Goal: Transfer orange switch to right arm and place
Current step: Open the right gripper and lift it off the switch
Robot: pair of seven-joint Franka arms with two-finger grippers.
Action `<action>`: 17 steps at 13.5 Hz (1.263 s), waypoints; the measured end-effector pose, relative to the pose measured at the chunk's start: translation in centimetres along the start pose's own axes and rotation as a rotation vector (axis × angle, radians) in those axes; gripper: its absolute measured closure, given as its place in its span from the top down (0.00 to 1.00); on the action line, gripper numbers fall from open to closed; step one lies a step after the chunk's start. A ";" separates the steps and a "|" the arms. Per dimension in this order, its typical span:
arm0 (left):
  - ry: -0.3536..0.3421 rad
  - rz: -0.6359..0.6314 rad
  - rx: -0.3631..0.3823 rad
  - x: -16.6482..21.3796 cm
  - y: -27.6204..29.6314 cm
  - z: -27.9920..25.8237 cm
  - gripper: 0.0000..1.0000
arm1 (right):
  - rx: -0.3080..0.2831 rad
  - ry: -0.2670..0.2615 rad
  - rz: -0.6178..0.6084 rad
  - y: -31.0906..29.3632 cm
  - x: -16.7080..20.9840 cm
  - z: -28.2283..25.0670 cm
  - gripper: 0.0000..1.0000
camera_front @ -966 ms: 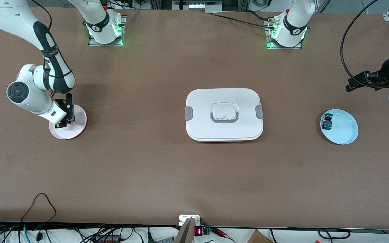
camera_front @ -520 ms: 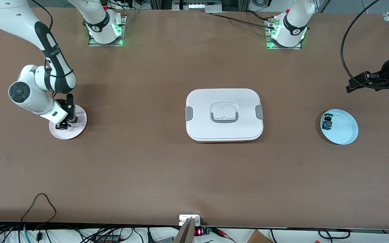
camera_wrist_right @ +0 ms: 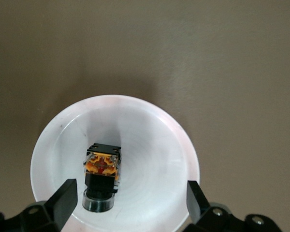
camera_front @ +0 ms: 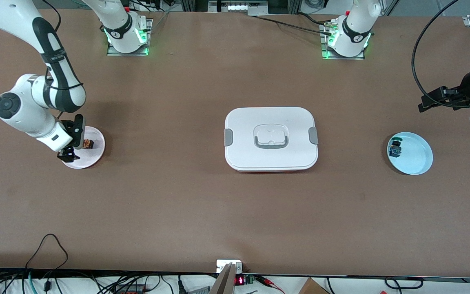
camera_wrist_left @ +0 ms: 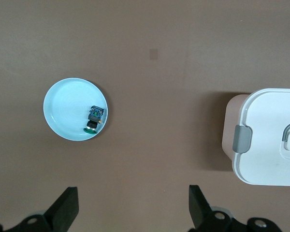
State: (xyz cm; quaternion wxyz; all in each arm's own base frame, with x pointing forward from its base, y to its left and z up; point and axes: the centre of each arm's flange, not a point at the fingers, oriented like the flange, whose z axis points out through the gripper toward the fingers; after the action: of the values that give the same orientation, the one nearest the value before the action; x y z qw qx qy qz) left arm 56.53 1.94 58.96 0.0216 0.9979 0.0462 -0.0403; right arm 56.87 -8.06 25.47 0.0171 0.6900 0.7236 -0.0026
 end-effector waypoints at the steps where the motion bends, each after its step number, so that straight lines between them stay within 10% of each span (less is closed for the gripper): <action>1: 0.000 0.000 0.000 0.0 0.0 0.0 1.00 | 0.006 0.012 0.034 0.8 -0.1 -1.4 1.00; 10: 0.001 0.000 0.000 0.0 0.0 -0.1 1.00 | 0.120 0.011 0.678 5.7 0.6 -14.0 1.00; 17: 0.002 0.000 0.000 0.0 0.0 -0.1 1.00 | 0.268 -0.141 1.364 5.4 5.4 -21.7 1.00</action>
State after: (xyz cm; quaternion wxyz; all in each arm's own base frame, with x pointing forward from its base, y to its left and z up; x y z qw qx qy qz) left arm 56.56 1.97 59.07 0.0216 0.9979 0.0464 -0.0391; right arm 61.53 -1.79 47.08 -0.0234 0.9846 0.1194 -0.1255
